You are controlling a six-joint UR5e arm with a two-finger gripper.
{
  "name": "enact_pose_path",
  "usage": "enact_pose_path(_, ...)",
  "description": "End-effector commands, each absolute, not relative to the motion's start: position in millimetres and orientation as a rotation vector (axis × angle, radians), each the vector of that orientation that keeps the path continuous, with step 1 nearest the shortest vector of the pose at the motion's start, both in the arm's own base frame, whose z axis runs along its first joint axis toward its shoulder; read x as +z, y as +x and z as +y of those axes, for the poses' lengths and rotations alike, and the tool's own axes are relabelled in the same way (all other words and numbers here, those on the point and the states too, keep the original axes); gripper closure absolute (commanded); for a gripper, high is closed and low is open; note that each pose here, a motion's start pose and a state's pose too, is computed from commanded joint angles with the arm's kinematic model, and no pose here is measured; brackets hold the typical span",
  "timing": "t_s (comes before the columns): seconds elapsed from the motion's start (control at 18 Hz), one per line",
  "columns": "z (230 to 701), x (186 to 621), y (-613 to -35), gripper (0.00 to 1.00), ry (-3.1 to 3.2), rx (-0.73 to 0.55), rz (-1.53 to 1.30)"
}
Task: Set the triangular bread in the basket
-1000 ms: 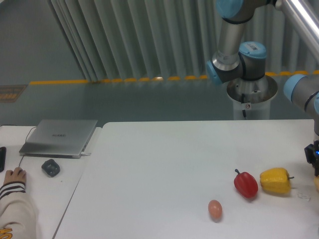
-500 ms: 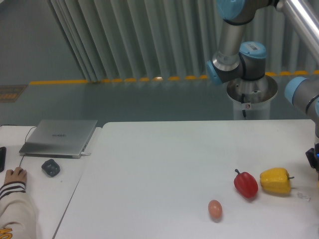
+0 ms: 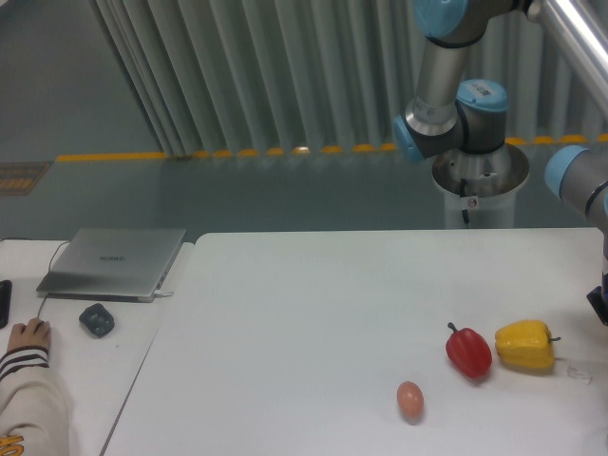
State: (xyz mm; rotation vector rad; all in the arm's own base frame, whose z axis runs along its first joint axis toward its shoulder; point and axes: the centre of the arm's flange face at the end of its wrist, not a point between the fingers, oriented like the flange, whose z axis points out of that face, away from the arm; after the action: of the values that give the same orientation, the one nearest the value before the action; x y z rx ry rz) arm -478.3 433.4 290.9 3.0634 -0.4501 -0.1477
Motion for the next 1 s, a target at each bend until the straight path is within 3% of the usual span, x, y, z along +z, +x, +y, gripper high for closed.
enact_pose_path(0.06,433.6,289.0,-478.7,0.48,3.062,-0.143,-0.453)
enact_pose_path(0.28,437.2,286.2,-484.3,0.25,3.065,-0.145,-0.448)
enact_pose_path(0.56,438.1,289.3,-487.8,0.25,3.069,-0.158,-0.441)
enact_pose_path(0.83,434.2,293.2,-490.3,0.41,3.075,-0.165,-0.427)
enact_pose_path(1.0,434.2,291.1,-491.9,0.42,3.077,-0.162,-0.423)
